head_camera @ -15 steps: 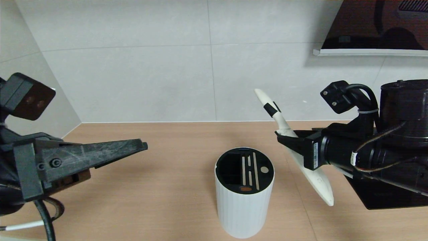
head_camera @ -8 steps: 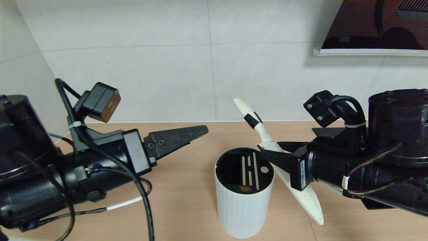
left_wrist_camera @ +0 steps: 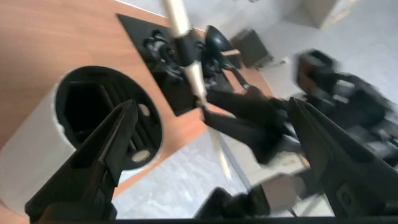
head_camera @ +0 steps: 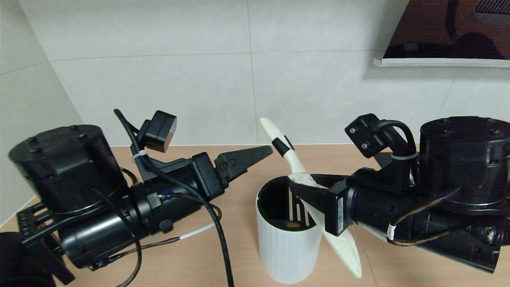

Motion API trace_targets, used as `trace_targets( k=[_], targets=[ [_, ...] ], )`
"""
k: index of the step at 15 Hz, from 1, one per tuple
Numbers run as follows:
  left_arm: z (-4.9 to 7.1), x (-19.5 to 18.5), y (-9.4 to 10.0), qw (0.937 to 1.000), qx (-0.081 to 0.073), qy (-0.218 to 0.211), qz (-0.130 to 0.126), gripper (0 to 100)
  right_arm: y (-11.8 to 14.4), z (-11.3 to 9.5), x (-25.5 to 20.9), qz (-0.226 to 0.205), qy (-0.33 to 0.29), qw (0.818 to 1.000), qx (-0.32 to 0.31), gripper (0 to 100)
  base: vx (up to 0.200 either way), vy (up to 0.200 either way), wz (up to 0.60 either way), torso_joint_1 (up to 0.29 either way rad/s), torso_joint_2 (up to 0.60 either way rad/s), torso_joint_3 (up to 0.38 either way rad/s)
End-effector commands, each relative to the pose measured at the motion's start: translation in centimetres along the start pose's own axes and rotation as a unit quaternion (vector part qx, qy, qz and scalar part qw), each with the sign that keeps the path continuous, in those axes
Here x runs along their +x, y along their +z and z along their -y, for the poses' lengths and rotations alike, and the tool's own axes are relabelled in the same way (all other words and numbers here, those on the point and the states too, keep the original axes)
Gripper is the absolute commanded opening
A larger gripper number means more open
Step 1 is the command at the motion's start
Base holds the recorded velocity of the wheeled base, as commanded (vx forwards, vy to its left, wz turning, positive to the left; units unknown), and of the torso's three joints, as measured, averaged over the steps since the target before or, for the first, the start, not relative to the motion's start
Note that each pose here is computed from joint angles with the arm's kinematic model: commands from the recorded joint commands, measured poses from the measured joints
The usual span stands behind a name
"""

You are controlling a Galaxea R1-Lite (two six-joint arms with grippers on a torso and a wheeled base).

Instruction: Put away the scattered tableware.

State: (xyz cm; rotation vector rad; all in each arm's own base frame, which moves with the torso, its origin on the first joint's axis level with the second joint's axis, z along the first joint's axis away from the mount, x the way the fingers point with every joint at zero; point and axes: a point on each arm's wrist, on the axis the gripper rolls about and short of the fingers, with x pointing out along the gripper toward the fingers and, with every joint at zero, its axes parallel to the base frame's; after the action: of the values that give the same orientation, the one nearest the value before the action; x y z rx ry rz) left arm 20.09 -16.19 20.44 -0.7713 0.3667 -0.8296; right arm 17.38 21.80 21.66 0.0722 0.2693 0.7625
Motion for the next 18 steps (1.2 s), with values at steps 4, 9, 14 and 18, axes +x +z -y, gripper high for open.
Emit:
trace_targets(
  k=[4, 9, 14, 18],
  targets=[
    [-0.7, 1.8, -1.2, 0.9999, -0.002, 0.013, -0.004, 100, -1.1, -0.7, 0.4, -0.016, 0.013, 1.000, -0.005, 0, 0.000, 0.000, 0.00, 0.000, 0.00, 0.000],
    [-1.2, 2.7, -1.7, 0.9995, 0.003, 0.030, -0.002, 100, -1.3, -1.5, 0.1, -0.018, 0.028, 0.999, -0.008, 0, 0.000, 0.000, 0.00, 0.000, 0.00, 0.000],
    [-1.0, 3.1, -1.9, 0.9993, 0.014, 0.035, 0.004, 100, -1.9, -2.2, 0.0, -0.027, 0.040, 0.999, -0.013, 0, 0.000, 0.000, 0.00, 0.000, 0.00, 0.000],
    [-1.0, 3.2, -2.1, 0.9993, 0.014, 0.034, 0.000, 100, -2.0, -2.3, 0.1, -0.029, 0.041, 0.999, -0.014, 0, 0.000, 0.000, 0.00, 0.000, 0.00, 0.000]
  ],
)
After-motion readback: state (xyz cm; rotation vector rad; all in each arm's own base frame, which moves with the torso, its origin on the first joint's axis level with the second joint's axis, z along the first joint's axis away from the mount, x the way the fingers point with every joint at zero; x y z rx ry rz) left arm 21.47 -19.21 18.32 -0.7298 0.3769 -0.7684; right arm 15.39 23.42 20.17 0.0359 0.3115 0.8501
